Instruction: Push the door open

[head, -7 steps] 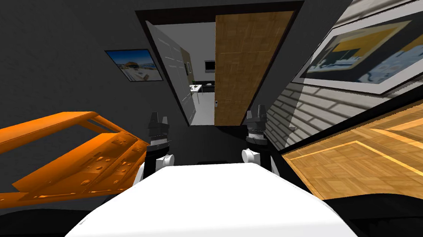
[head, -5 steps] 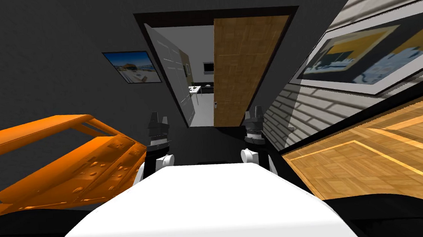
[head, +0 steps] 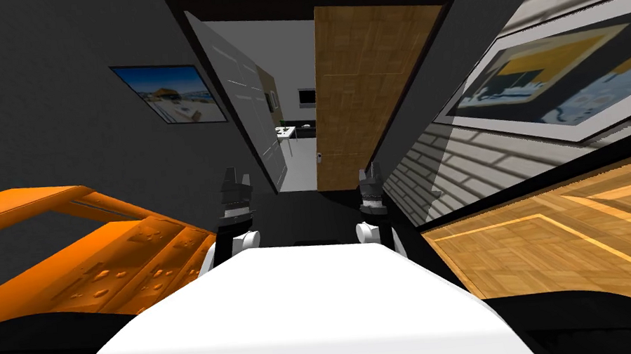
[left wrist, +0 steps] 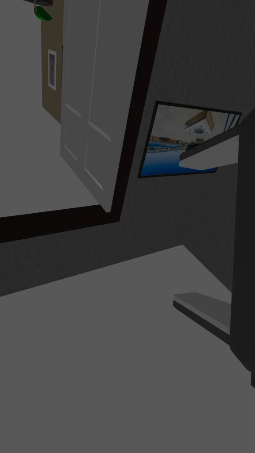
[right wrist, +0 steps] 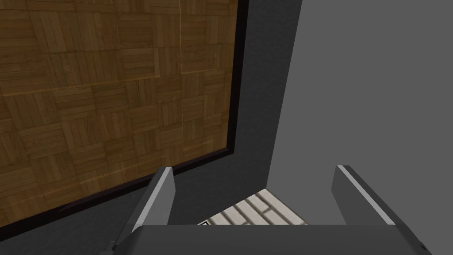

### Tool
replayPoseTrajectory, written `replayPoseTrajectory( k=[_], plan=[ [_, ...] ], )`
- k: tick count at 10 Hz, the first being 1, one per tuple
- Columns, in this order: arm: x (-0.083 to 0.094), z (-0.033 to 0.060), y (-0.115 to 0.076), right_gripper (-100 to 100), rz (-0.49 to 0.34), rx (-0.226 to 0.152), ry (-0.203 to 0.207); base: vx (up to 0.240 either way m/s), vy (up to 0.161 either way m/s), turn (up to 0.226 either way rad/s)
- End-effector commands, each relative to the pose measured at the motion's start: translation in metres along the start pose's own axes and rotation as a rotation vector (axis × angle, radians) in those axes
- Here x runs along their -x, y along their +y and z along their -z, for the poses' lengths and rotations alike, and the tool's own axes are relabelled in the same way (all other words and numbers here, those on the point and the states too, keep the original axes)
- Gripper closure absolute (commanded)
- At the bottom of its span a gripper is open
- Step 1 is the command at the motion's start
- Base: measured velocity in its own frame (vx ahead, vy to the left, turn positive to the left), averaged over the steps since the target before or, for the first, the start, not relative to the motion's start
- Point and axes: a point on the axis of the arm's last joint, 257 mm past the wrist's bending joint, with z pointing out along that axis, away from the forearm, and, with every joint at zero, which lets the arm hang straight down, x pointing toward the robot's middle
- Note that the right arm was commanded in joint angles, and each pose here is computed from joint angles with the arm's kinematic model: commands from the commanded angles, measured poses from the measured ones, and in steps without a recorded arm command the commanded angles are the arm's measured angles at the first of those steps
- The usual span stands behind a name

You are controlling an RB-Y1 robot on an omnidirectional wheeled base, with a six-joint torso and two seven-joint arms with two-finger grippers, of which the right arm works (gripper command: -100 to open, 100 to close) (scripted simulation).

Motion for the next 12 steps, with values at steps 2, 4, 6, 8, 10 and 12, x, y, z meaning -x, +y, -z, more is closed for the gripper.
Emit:
replayPoseTrajectory(
  k=[2,4,6,8,10,12],
  plan=[
    [-0.013,0.0038,-0.02,-100,-0.023,-0.028,0.029,0.149,0.02,-0.105],
    [-0.022,0.0068,-0.033,-100,-0.038,-0.048,0.049,0.148,0.028,-0.09],
    [-0.029,0.0092,-0.042,-100,-0.049,-0.062,0.063,0.129,0.036,-0.06],
    [-0.04,0.0136,-0.058,-100,-0.066,-0.085,0.085,0.132,0.027,-0.126],
    [-0.047,0.0169,-0.067,-100,-0.077,-0.1,0.101,0.107,0.032,-0.063],
    [-0.054,0.0205,-0.078,-100,-0.089,-0.117,0.117,0.099,0.028,-0.082]
  ],
)
